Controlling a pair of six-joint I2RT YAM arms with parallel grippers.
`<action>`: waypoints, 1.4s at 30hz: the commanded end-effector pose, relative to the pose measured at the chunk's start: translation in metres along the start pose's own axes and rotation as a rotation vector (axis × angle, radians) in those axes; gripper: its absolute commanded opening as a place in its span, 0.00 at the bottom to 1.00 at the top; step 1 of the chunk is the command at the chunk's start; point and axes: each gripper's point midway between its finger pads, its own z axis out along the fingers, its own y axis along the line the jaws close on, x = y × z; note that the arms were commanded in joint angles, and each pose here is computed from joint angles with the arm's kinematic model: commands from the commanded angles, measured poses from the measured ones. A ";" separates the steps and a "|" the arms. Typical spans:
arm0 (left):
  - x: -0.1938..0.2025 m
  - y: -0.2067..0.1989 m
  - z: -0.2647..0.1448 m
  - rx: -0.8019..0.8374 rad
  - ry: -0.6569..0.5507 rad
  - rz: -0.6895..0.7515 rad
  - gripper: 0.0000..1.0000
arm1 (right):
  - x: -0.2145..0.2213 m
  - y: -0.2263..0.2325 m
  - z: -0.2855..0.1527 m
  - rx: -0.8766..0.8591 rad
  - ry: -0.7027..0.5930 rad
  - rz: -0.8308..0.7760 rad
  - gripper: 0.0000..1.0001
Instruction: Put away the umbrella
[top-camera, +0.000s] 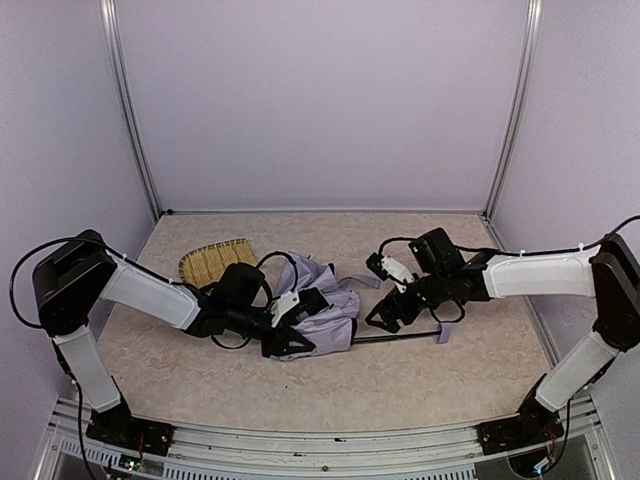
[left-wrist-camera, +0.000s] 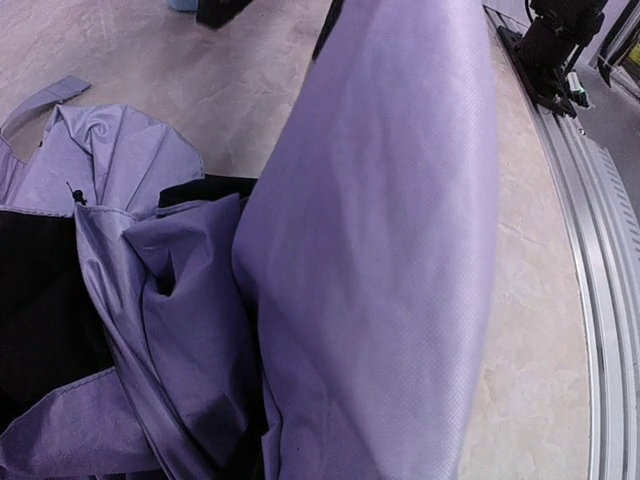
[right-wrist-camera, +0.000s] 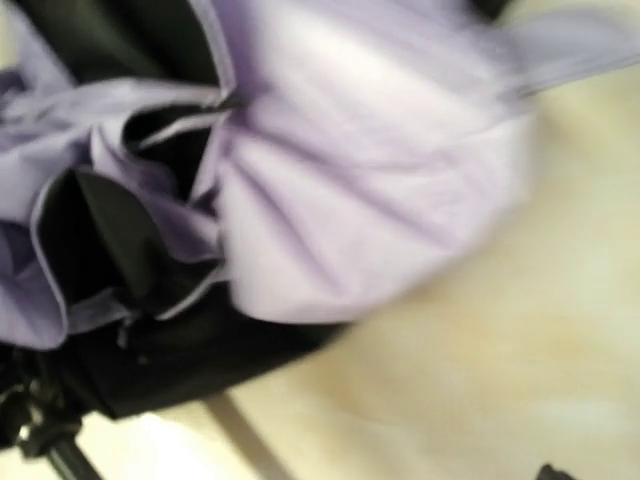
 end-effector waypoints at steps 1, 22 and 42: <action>0.045 0.003 0.001 0.060 0.120 -0.241 0.14 | -0.017 -0.017 -0.045 0.212 -0.071 -0.097 0.89; 0.071 -0.003 0.010 0.231 0.227 -0.419 0.07 | -0.057 0.097 0.042 0.401 -0.200 -1.200 0.96; 0.053 -0.036 0.005 0.575 0.205 -0.335 0.19 | 0.045 0.029 0.109 0.152 0.231 -0.979 0.71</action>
